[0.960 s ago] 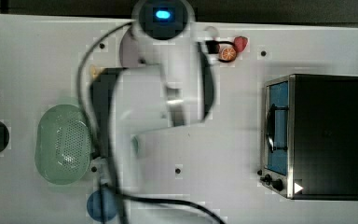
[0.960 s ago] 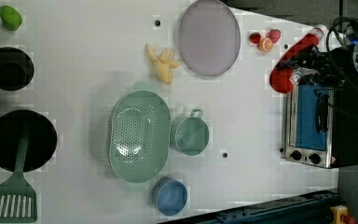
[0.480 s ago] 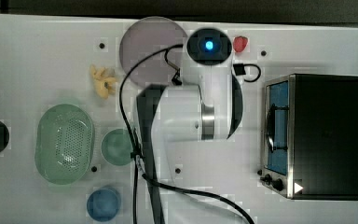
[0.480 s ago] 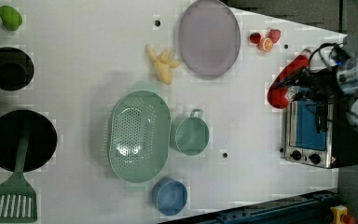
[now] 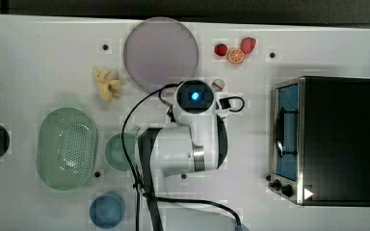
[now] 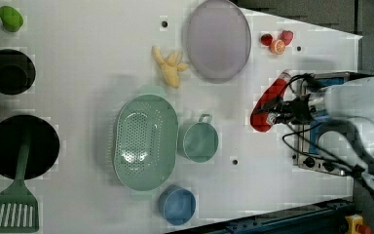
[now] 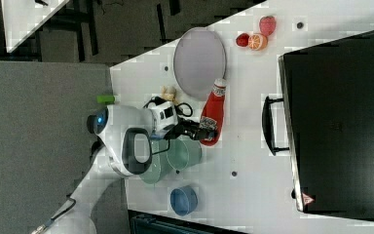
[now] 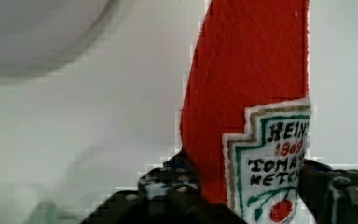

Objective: Pick ketchup from strainer and place it on the table

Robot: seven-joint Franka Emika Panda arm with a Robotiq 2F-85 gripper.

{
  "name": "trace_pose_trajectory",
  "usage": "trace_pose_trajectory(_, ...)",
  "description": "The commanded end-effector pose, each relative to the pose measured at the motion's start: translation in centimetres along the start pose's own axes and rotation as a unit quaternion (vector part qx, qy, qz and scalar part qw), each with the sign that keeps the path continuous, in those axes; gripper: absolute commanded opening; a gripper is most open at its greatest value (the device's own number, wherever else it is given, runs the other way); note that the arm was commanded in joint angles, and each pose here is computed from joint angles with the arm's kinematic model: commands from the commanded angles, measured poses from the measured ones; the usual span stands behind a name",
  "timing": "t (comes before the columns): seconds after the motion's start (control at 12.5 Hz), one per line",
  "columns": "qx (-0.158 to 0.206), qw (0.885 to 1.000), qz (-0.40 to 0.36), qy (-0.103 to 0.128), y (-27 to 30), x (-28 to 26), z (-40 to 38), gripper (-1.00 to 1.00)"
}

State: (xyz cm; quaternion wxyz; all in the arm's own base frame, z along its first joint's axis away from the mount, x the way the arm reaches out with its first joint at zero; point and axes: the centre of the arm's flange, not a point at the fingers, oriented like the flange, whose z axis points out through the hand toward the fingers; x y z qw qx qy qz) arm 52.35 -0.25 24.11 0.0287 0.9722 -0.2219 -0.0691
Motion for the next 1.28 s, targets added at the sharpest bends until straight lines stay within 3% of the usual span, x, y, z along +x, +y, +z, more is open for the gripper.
trace_pose_trajectory(0.08, -0.009, 0.999, -0.045, 0.008, -0.1, -0.4, 1.7, 0.65)
trace_pose_trajectory(0.24, -0.008, 0.999, -0.046, 0.020, -0.1, 0.1, 1.3, 0.99)
trace_pose_trajectory(0.56, 0.000, 0.993, -0.031, 0.117, -0.4, 3.0, -9.6, 1.00)
trace_pose_trajectory(0.64, -0.005, 0.991, -0.024, 0.130, -0.3, 3.2, -12.8, 1.00)
trace_pose_trajectory(0.8, -0.012, 0.993, 0.000, 0.120, -0.4, 2.6, -18.2, 1.00)
trace_pose_trajectory(1.04, 0.026, 0.996, 0.066, 0.047, -1.2, 0.6, -24.4, 1.00)
trace_pose_trajectory(1.12, 0.042, 0.995, 0.084, 0.035, -1.3, 0.2, -26.3, 1.00)
trace_pose_trajectory(1.28, 0.057, 0.993, 0.087, 0.062, -1.1, 0.2, -30.5, 1.00)
